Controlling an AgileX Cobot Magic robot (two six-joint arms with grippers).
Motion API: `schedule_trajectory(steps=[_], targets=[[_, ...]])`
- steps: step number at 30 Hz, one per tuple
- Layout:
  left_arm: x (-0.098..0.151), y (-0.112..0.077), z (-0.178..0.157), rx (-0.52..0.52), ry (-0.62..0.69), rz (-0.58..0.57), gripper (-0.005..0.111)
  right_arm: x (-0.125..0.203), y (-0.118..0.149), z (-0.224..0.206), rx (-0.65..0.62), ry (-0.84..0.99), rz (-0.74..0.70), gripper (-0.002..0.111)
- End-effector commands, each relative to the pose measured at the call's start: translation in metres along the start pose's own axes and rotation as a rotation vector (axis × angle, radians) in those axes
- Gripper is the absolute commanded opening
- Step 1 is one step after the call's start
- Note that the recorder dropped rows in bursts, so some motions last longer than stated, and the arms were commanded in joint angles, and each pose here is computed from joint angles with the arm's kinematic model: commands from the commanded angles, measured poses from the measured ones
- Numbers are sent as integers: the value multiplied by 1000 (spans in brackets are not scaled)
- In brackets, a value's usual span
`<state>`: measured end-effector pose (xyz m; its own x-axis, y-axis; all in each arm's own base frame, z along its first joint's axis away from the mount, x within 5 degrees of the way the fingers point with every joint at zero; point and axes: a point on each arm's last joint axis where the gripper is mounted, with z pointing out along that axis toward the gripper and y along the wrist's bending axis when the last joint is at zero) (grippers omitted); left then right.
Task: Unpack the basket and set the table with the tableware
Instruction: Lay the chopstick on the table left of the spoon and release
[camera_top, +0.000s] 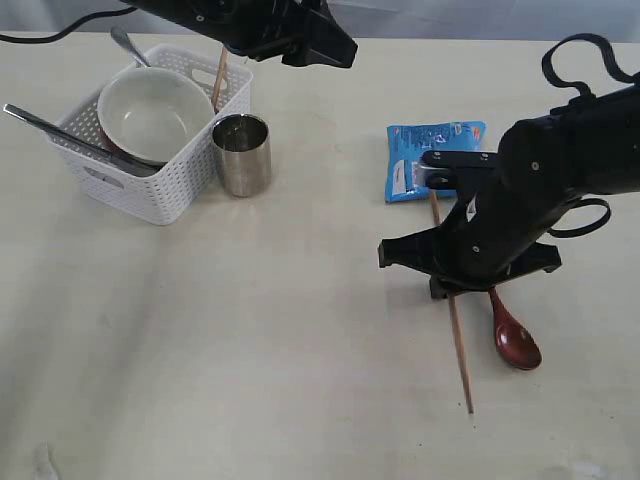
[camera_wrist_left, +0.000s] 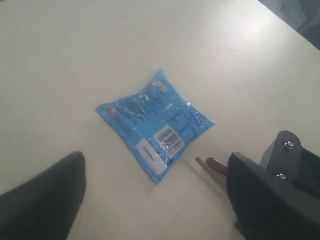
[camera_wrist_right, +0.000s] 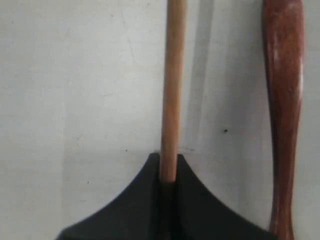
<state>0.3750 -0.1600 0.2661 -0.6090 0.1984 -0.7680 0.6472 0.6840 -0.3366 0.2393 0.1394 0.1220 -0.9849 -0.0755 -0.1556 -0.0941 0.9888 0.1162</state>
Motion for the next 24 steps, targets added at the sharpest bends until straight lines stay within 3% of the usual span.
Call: schedule_trajectory(steps=[1,8,16,24], targets=[[1,-2,-2,16,6,-7,73,-1,0,-1,4,-3,-5,1],[1,-3,-2,20,8,-7,73,0,0,-1,10,13,1,48],[1,-3,-2,20,8,-7,73,-6,2,-1,-17,-56,12,41],[1,-3,-2,18,11,-2,73,-13,3,-2,-29,-124,-21,41]])
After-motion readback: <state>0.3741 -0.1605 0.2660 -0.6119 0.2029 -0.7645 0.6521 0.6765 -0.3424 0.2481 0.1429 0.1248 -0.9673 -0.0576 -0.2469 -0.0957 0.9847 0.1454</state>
